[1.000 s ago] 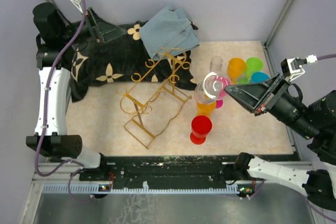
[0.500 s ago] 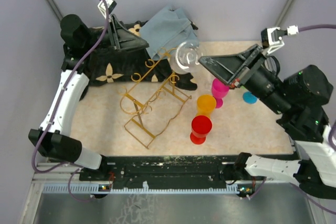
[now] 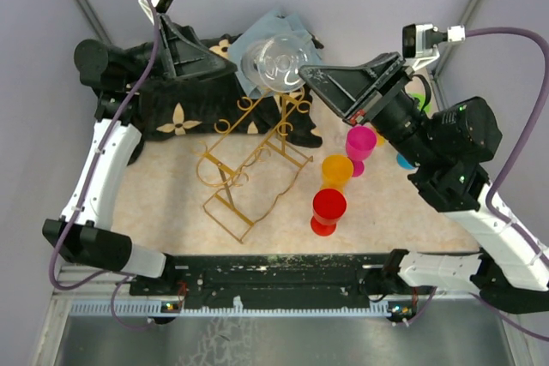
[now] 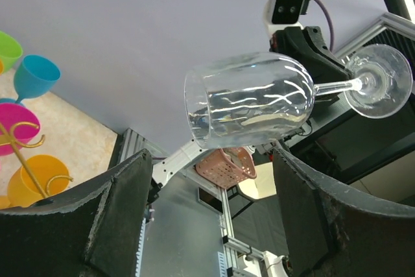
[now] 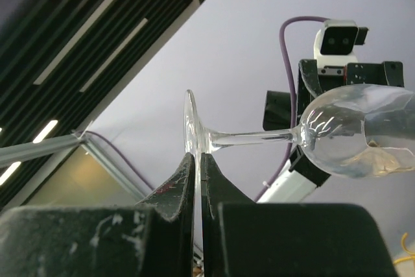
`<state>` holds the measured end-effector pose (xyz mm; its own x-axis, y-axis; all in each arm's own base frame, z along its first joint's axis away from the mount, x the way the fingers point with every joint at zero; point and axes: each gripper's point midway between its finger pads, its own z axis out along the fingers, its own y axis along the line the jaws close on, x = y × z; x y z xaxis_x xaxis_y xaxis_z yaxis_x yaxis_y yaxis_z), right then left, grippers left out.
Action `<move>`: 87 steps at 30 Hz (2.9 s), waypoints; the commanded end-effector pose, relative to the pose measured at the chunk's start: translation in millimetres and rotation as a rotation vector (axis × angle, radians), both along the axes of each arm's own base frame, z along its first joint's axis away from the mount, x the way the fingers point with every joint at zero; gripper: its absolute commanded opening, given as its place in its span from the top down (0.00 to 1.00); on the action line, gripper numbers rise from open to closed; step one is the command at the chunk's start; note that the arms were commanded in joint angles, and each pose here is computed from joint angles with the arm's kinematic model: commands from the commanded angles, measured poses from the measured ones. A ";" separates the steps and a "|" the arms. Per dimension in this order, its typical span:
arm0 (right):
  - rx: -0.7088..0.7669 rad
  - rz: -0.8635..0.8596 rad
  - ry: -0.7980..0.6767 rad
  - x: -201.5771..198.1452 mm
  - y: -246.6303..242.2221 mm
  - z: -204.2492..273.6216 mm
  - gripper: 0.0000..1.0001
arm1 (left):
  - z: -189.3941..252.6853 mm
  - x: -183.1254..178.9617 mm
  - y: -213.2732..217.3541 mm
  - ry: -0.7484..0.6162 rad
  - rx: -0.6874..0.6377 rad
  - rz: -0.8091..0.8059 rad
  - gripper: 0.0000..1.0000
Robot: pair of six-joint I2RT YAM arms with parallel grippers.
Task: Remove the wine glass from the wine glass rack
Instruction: Pick up the wine glass from the wine rack.
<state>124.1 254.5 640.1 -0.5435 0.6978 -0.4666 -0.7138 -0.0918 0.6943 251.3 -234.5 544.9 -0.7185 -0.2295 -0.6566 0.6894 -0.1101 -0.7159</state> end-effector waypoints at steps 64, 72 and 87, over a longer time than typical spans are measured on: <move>0.397 0.188 -0.078 26.0 8.6 -50.5 1.00 | 81.4 -96.5 34.7 -0.223 -0.157 -0.023 0.70; 0.457 0.239 -0.067 37.1 15.4 -68.1 1.00 | 90.9 -116.3 37.5 -0.285 -0.167 -0.033 0.80; 0.592 0.312 -0.205 24.0 -0.6 -72.8 0.97 | 96.3 -136.1 40.7 -0.397 -0.188 -0.044 1.00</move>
<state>149.4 259.7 571.0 -0.7370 0.6577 -0.1558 -0.6595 -0.6491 0.3791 153.0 -196.9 629.3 -0.5599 -0.3408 -0.7552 0.8286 -0.2328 -0.5092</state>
